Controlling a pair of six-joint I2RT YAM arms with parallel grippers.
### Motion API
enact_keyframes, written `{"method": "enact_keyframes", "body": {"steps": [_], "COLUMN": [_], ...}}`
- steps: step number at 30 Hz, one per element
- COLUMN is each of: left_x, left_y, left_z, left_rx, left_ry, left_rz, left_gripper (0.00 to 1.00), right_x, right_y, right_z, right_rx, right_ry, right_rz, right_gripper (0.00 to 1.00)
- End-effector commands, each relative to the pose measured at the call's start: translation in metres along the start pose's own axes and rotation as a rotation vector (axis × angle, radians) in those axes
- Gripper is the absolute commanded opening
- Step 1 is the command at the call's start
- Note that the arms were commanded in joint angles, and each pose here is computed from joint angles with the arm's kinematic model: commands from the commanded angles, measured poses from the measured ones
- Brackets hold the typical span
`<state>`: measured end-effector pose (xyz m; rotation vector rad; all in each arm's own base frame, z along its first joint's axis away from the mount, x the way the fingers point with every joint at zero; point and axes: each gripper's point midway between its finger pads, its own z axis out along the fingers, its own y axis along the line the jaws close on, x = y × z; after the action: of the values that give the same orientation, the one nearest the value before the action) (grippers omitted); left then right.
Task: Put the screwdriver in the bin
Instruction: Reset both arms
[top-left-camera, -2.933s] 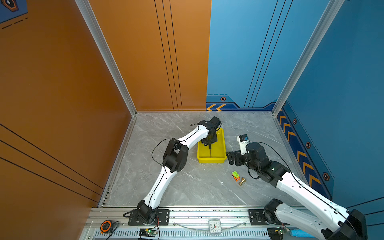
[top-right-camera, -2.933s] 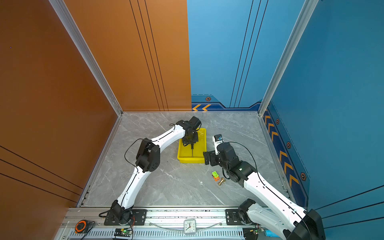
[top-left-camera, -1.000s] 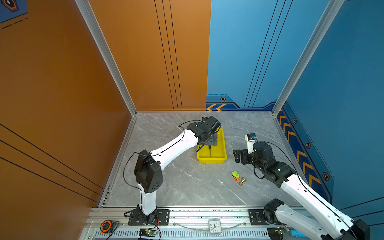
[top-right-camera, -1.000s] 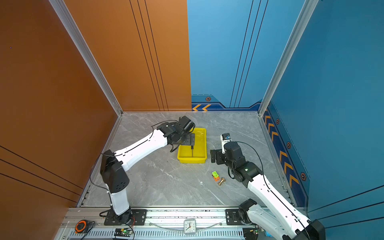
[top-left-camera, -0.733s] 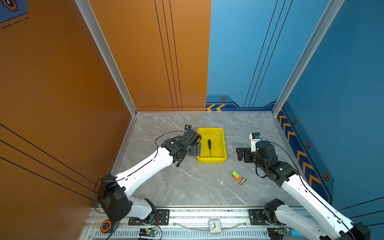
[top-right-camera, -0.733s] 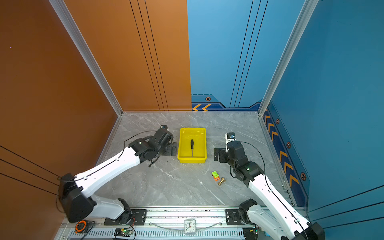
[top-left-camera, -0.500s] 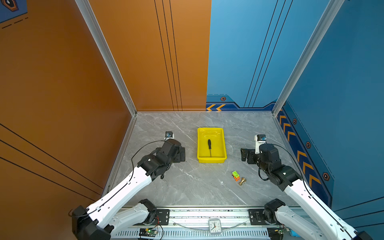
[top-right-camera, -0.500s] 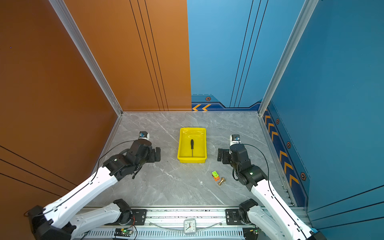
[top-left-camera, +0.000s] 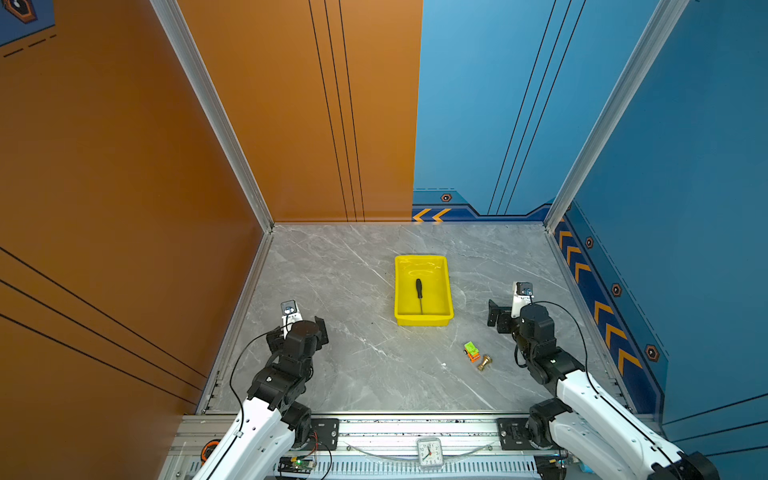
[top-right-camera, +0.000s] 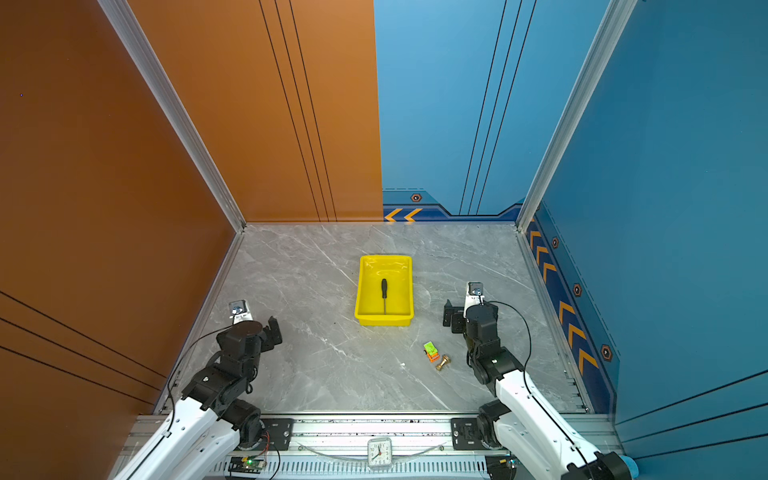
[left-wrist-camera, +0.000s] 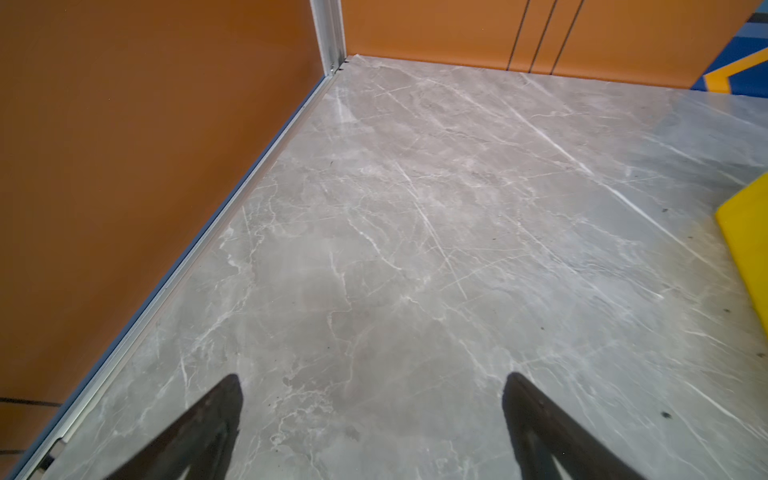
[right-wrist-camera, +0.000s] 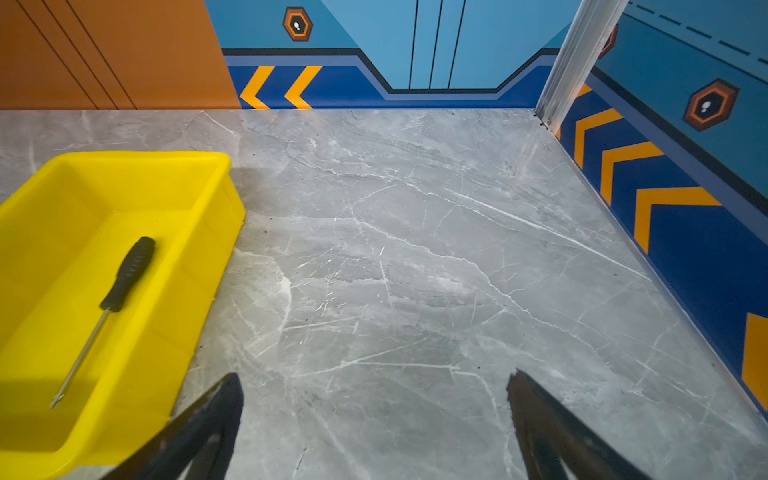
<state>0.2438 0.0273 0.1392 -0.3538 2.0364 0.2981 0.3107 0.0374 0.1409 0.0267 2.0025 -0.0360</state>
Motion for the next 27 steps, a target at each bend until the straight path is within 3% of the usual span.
{"method": "enact_keyframes", "body": {"steps": [1,4,11,21,27], "left_x": [-0.029,-0.026,-0.020,-0.044,-0.039], "left_y": [0.001,-0.005,-0.010,-0.039,-0.047], "left_z": [0.012,0.032,0.076,0.119,0.128], "left_rx": [-0.026,-0.023,-0.030,0.071,0.090], "left_ry": [-0.100,-0.104,-0.109,-0.184,-0.172], "left_rz": [0.001,0.077,0.095,0.053,0.064], "left_gripper": [0.98,0.98,0.98,0.98,0.98], "right_x": [-0.030,-0.031,-0.016,-0.005,-0.001], "right_y": [0.002,-0.011,-0.024,-0.035,-0.036], "right_z": [0.017,0.037,0.068,0.080,0.081], "right_rx": [-0.012,0.039,0.081,0.093,0.096], "right_ry": [-0.103,-0.101,-0.065,-0.132,-0.146], "right_rz": [-0.016,0.004,-0.014,-0.023,-0.019], "right_gripper": [1.00,1.00,1.00,1.00,1.00]}}
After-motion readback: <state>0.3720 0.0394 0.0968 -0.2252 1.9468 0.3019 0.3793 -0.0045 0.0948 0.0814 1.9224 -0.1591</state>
